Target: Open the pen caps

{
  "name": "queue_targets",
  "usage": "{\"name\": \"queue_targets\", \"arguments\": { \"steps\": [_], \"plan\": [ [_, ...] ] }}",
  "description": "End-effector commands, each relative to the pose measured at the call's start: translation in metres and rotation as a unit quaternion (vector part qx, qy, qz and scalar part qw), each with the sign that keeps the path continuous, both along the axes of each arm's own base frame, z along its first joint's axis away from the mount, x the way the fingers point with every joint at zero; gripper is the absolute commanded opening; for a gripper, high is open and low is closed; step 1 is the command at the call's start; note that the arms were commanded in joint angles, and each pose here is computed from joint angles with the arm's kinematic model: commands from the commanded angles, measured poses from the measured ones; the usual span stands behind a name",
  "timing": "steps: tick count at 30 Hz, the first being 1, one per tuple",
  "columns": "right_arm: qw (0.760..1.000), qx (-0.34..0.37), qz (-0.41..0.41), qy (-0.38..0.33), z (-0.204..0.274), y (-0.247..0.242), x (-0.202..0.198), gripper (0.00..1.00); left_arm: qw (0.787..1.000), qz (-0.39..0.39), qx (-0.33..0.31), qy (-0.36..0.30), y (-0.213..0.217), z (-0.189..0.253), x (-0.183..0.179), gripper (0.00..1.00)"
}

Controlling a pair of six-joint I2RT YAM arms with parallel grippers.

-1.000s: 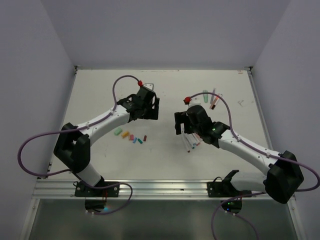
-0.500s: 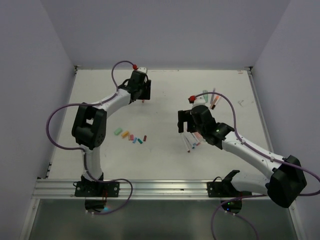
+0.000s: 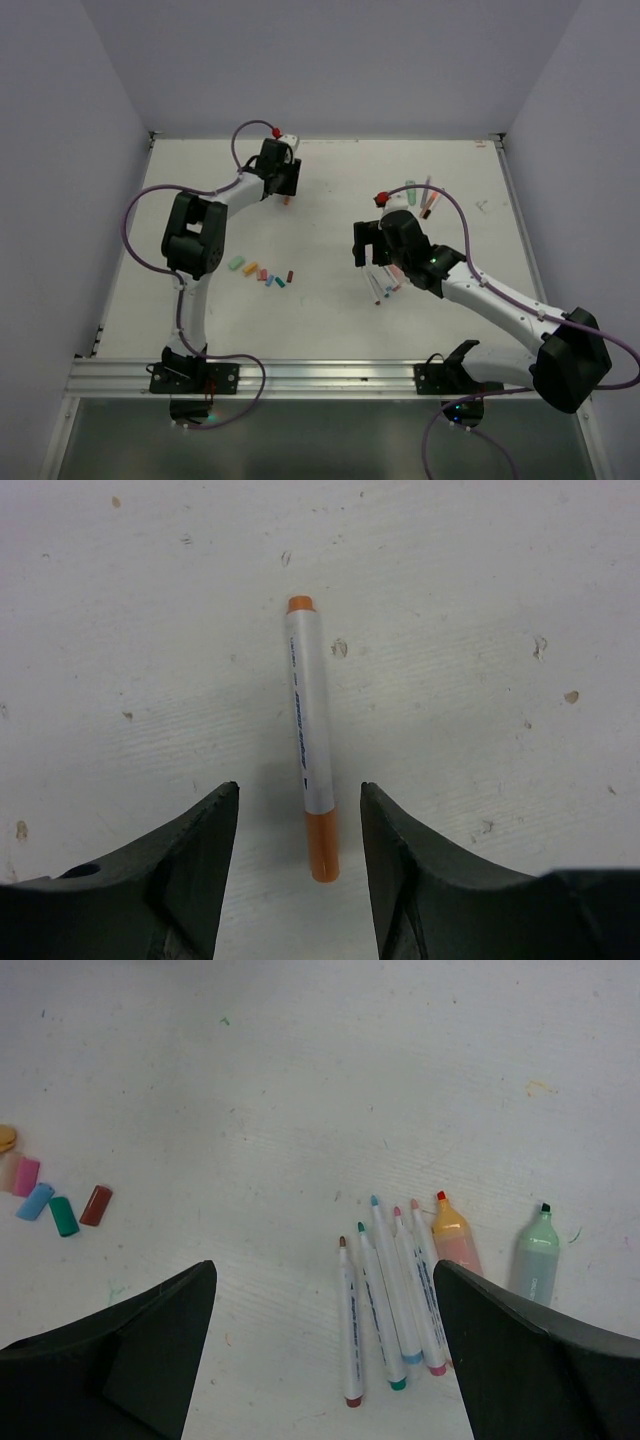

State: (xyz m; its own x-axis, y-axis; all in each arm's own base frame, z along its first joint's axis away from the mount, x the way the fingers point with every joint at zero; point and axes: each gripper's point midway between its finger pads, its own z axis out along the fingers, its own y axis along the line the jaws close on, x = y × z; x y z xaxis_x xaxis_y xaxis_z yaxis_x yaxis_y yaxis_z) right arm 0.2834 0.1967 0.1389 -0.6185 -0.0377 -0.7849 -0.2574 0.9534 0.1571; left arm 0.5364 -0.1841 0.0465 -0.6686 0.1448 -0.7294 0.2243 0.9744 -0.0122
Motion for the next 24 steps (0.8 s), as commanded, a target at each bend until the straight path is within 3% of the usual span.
{"name": "queue_targets", "arguments": {
  "steps": [1,10,16,24],
  "plan": [
    [1.0,0.015,0.002,-0.01,0.002,0.006,0.006,0.94,0.999,-0.029,-0.008,-0.02,-0.005,0.014,0.0,0.54],
    [1.0,0.023,0.006,-0.003,0.0,0.008,0.003,0.93,0.999,-0.03,-0.001,0.014,0.0,-0.016,-0.016,0.47],
    [1.0,0.026,0.001,-0.003,-0.001,0.004,0.0,0.93,0.999,-0.035,0.008,0.024,0.002,-0.025,-0.021,0.31],
    [0.999,0.034,-0.002,-0.025,0.014,0.002,0.002,0.93,0.997,-0.07,0.001,0.034,-0.004,-0.016,-0.06,0.11]
  ]
}}
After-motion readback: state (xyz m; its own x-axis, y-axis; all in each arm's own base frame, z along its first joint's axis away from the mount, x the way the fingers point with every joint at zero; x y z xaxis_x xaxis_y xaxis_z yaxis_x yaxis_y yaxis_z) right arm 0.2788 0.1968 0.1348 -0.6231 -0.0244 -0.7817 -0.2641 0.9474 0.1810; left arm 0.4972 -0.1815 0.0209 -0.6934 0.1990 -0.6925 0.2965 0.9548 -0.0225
